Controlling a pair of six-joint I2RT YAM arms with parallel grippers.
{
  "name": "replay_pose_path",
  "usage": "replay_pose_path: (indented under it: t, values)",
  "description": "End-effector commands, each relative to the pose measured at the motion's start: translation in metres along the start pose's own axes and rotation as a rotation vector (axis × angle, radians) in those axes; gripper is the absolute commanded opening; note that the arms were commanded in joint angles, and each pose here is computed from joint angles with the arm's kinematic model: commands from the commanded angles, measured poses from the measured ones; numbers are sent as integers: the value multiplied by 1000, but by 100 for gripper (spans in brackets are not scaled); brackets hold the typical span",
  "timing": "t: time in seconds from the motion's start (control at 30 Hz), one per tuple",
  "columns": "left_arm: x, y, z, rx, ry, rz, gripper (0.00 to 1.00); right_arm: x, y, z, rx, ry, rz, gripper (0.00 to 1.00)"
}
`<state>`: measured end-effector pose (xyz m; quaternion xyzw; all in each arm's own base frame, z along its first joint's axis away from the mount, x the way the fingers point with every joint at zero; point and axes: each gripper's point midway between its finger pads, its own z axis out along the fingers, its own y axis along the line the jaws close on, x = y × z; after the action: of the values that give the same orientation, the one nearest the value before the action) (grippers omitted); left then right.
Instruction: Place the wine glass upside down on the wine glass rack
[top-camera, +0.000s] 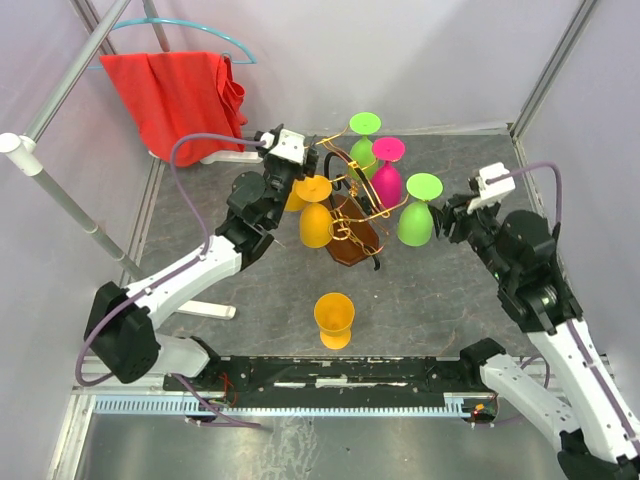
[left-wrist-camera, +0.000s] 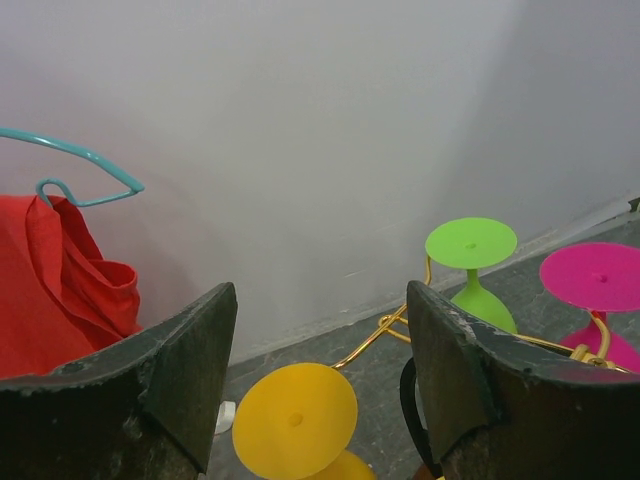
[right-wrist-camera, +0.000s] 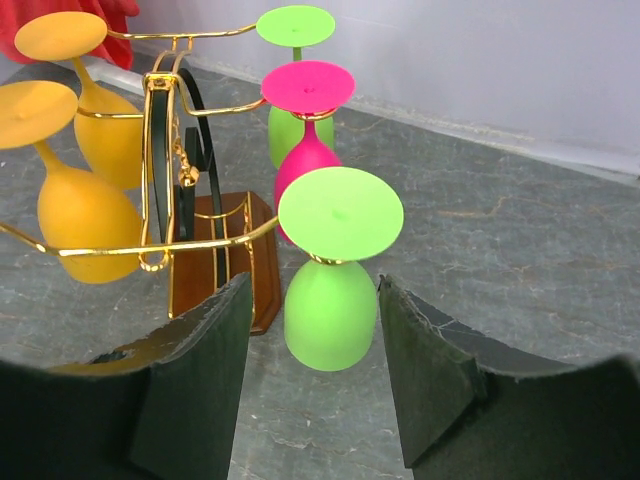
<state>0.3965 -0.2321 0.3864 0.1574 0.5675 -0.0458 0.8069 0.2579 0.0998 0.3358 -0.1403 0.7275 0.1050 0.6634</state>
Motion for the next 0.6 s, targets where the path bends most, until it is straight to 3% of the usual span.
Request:
replay_pose_path:
  t: [0.0,0.4,0.57]
  values:
    - [-21,16,-10,-20,-9,30,76,-32,13,19,-51,-33,81,61]
    - [-32,25,-49,73,135,46,80,-55,45,66,-195,34,148,59]
    - [-34,-3,-81,317,264,17,87,-61,48,79,-214,45,148,59]
